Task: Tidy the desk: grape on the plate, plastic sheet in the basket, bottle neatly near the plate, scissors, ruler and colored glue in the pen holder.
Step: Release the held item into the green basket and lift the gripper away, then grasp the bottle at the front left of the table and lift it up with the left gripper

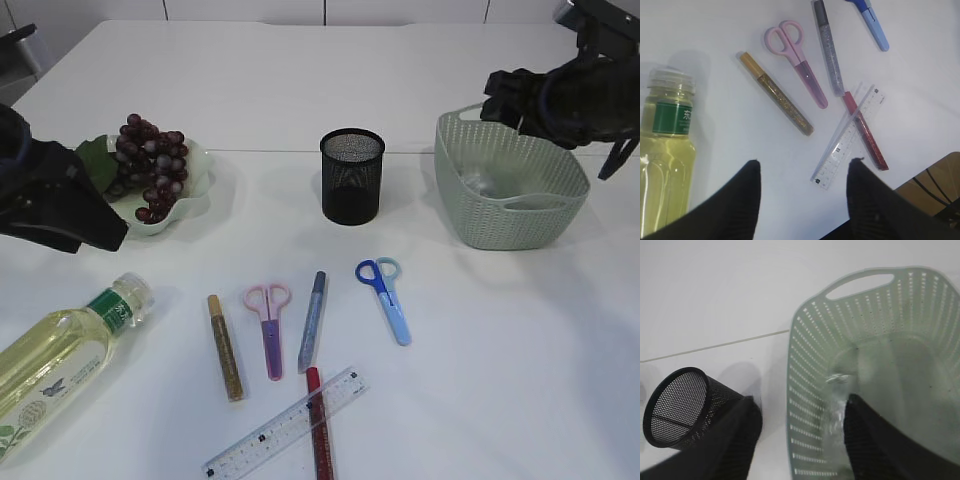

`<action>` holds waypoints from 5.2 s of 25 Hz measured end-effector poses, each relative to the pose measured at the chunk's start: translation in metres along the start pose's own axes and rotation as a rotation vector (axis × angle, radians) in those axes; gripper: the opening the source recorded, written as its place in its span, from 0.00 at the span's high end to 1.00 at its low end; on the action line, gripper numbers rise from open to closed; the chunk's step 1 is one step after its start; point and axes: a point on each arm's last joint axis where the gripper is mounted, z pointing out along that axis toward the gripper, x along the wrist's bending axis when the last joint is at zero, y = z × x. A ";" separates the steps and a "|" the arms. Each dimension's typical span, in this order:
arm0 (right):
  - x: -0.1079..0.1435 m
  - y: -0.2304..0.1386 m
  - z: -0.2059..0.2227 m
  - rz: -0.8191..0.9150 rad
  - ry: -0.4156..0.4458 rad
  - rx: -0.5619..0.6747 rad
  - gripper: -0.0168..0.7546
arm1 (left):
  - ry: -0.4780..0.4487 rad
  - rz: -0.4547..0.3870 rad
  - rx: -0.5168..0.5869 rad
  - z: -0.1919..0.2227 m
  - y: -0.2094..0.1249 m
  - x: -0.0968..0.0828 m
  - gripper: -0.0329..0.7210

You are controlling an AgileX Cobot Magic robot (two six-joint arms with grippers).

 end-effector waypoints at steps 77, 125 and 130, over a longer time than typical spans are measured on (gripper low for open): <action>0.022 -0.051 -0.224 -0.215 -0.165 0.665 0.32 | 0.423 0.241 0.416 0.082 -0.046 0.071 0.15; 0.022 -0.051 -0.224 -0.231 -0.159 0.654 0.33 | 0.411 0.201 0.432 0.117 -0.047 0.086 0.39; 0.022 -0.051 -0.224 -0.231 -0.159 0.654 0.33 | 0.374 0.143 0.406 0.118 -0.046 0.082 0.39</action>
